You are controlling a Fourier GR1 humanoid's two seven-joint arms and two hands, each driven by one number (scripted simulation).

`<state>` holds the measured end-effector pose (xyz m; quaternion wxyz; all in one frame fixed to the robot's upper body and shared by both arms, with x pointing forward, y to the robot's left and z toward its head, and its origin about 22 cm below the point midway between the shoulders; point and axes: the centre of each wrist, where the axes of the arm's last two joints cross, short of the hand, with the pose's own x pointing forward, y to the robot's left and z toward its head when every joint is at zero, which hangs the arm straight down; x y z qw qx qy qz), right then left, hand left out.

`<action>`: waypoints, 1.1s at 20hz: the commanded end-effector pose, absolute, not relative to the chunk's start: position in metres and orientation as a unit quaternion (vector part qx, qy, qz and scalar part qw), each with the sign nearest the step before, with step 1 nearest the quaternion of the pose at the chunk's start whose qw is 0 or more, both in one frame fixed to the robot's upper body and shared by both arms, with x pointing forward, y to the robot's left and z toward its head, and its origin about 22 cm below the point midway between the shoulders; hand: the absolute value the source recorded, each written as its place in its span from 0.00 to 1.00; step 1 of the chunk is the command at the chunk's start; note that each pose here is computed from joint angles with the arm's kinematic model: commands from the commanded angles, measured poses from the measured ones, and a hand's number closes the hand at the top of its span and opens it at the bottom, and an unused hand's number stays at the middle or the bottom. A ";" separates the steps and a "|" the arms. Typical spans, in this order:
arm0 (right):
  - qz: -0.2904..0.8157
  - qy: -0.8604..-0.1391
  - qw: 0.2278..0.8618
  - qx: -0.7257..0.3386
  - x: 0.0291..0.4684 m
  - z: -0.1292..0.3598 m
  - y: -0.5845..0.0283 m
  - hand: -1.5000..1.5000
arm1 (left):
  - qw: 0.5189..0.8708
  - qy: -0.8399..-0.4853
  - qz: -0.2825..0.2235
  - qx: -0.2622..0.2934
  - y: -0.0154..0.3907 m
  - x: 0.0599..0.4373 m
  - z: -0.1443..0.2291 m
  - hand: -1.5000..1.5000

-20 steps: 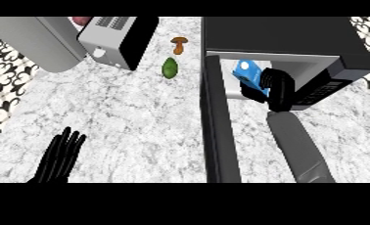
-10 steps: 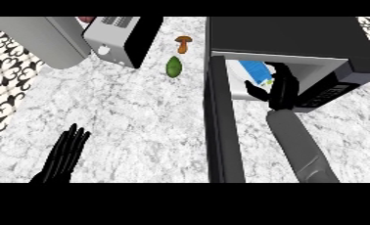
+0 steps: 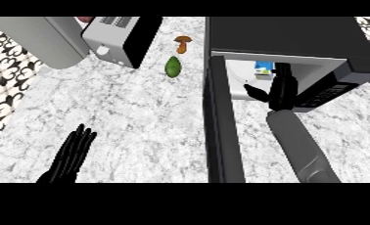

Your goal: Pick up the milk, place it into the microwave and close the microwave

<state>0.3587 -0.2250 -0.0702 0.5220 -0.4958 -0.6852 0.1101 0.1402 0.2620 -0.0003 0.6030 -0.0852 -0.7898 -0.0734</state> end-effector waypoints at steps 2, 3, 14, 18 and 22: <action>0.170 -0.735 0.534 -0.382 0.383 -0.041 -0.227 0.00 | 0.600 -0.791 -0.073 -0.095 0.256 0.143 -0.002 0.00; 0.158 -0.737 0.541 -0.372 0.389 -0.032 -0.233 0.00 | 0.596 -0.794 -0.067 -0.104 0.256 0.146 -0.004 0.00; 0.098 -0.769 0.575 -0.261 0.379 -0.048 -0.271 0.00 | 0.584 -0.800 -0.085 -0.106 0.237 0.151 0.007 0.00; 0.083 -0.760 0.594 -0.250 0.356 -0.076 -0.276 0.00 | 0.591 -0.795 -0.083 -0.108 0.225 0.135 -0.007 0.00; 0.075 -0.778 0.586 -0.214 0.340 -0.085 -0.299 0.00 | 0.590 -0.795 -0.080 -0.114 0.218 0.136 -0.008 0.00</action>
